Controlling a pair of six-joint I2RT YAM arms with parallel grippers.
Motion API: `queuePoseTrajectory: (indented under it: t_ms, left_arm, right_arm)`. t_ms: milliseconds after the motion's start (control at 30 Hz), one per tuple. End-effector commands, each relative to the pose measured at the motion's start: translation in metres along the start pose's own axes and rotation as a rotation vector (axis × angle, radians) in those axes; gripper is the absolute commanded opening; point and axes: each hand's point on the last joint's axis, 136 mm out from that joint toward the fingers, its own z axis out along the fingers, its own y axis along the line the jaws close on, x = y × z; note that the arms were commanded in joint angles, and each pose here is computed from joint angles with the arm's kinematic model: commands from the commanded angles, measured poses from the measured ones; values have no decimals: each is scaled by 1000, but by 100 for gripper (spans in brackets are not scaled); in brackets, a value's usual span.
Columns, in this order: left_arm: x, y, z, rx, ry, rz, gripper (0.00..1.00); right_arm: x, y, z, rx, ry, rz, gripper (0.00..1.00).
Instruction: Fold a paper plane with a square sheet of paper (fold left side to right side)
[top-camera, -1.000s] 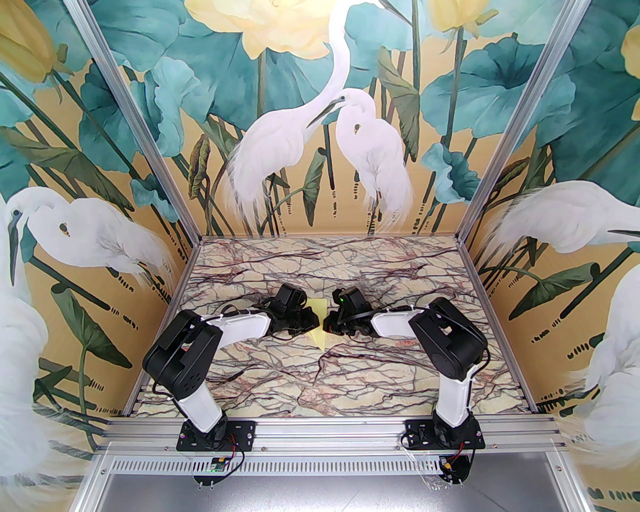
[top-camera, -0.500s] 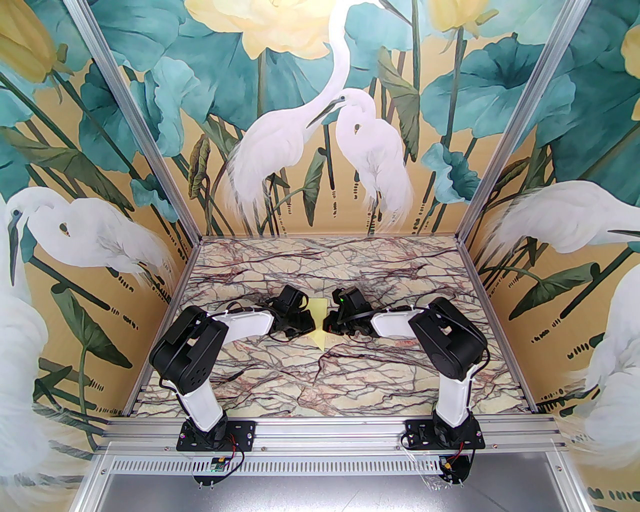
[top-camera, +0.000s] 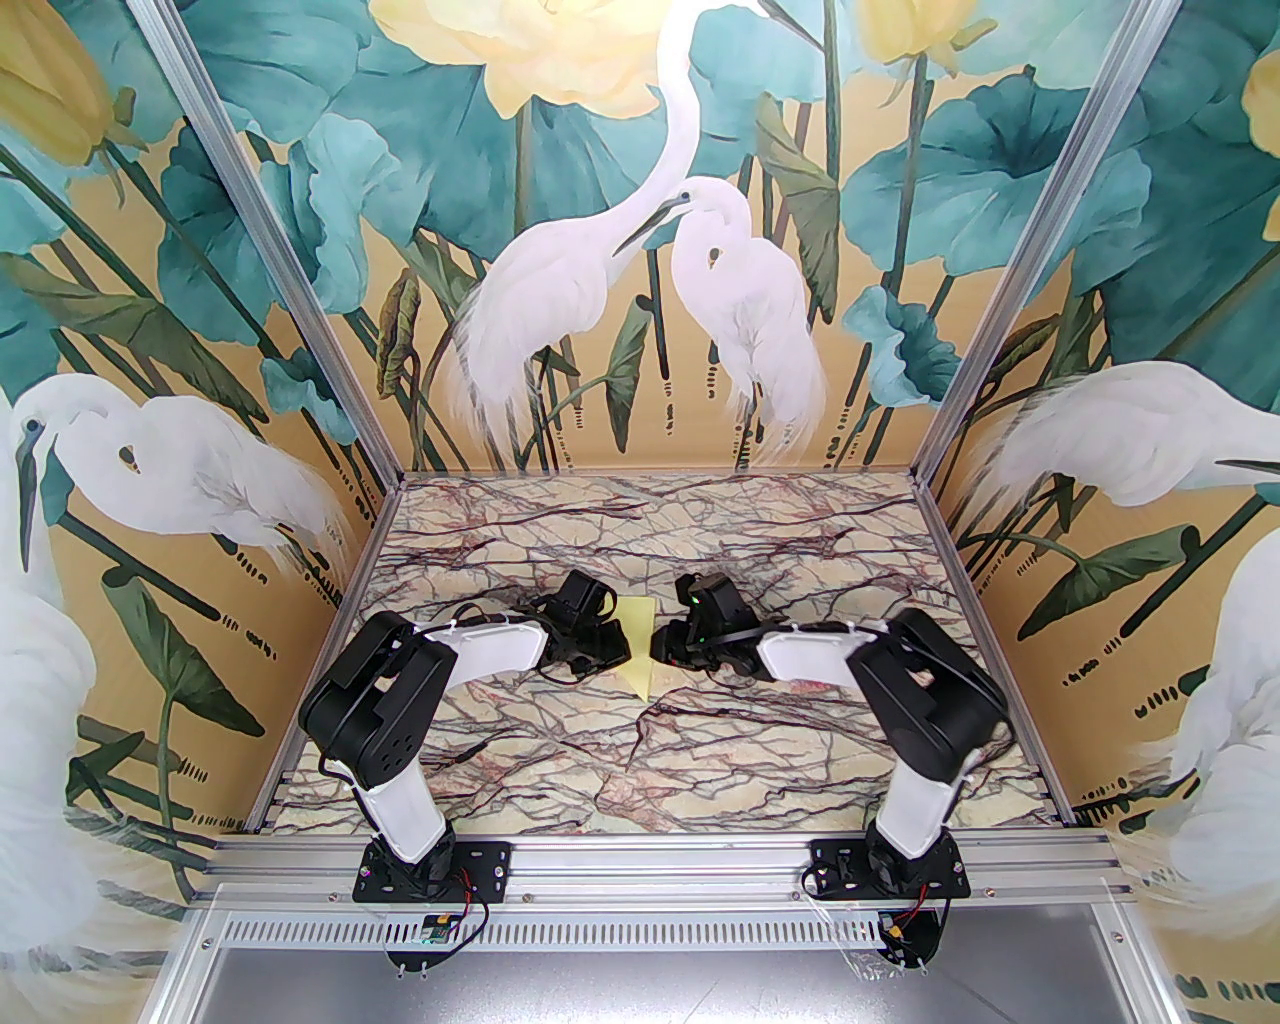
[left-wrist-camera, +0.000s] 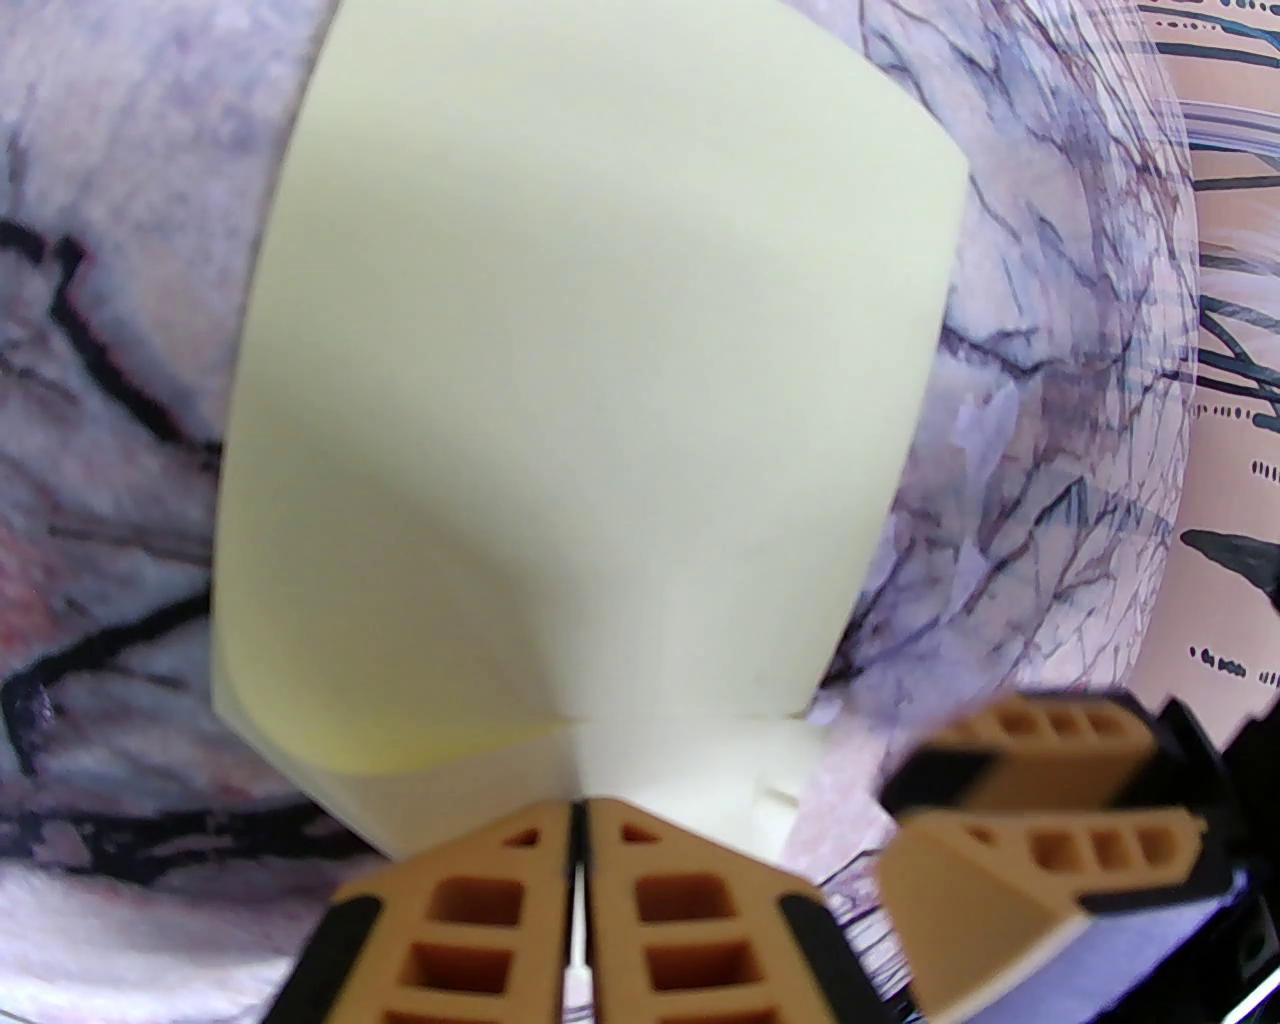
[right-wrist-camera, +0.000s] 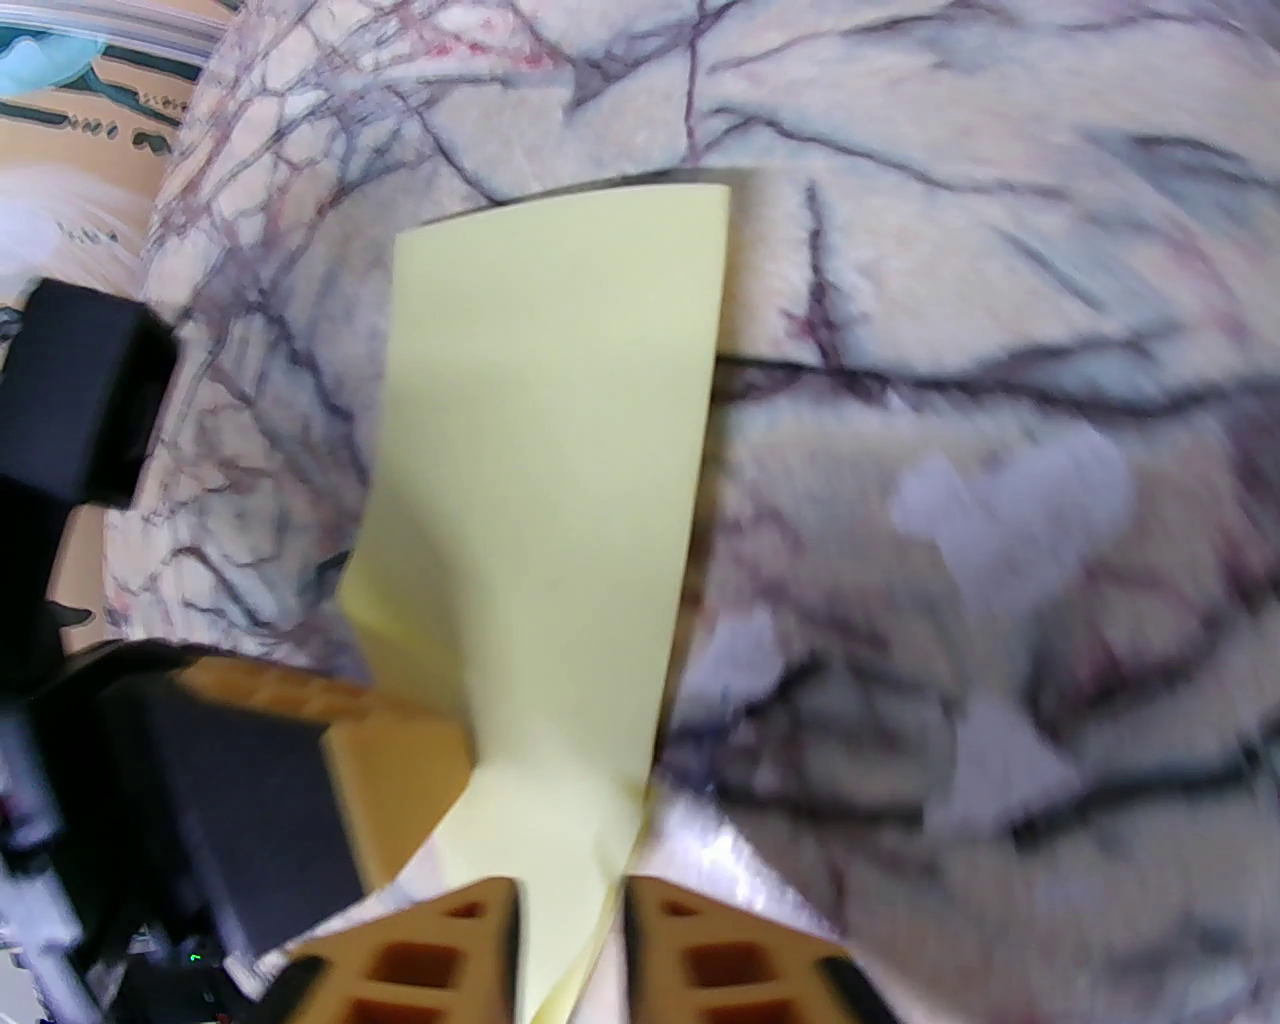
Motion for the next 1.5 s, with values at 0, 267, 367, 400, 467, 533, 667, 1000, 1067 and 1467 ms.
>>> queuePoseTrajectory:
  t_ms: [0, 267, 367, 400, 467, 533, 667, 1000, 1067, 1467]
  left_arm:
    - [7, 18, 8, -56, 19, -24, 11]
    - [7, 17, 8, -53, 18, -24, 11]
    - [7, 17, 8, -52, 19, -26, 11]
    - [7, 17, 8, -53, 20, -26, 11]
    - [6, 17, 8, -51, 19, -27, 11]
    - [7, 16, 9, -51, 20, -27, 11]
    - [7, 17, 9, -52, 22, -28, 11]
    - [8, 17, 10, -50, 26, -30, 11]
    - [7, 17, 10, -50, 25, -30, 11]
    - [-2, -5, -9, 12, -11, -10, 28]
  right_arm:
    - [8, 19, -1, -79, 6, 7, 16]
    - [33, 21, 21, -122, 77, 56, 15]
    - [37, 21, 23, -120, 90, 54, 15]
    - [39, 20, 23, -116, 94, 53, 15]
    - [41, 18, 23, -111, 99, 53, 15]
    - [43, 18, 21, -110, 101, 50, 15]
    - [48, 23, 19, -117, 113, 39, 16]
    - [65, 20, 18, -95, 139, 32, 16]
    - [67, 19, 18, -89, 144, 27, 16]
    - [77, -15, 27, 57, 180, 43, 3]
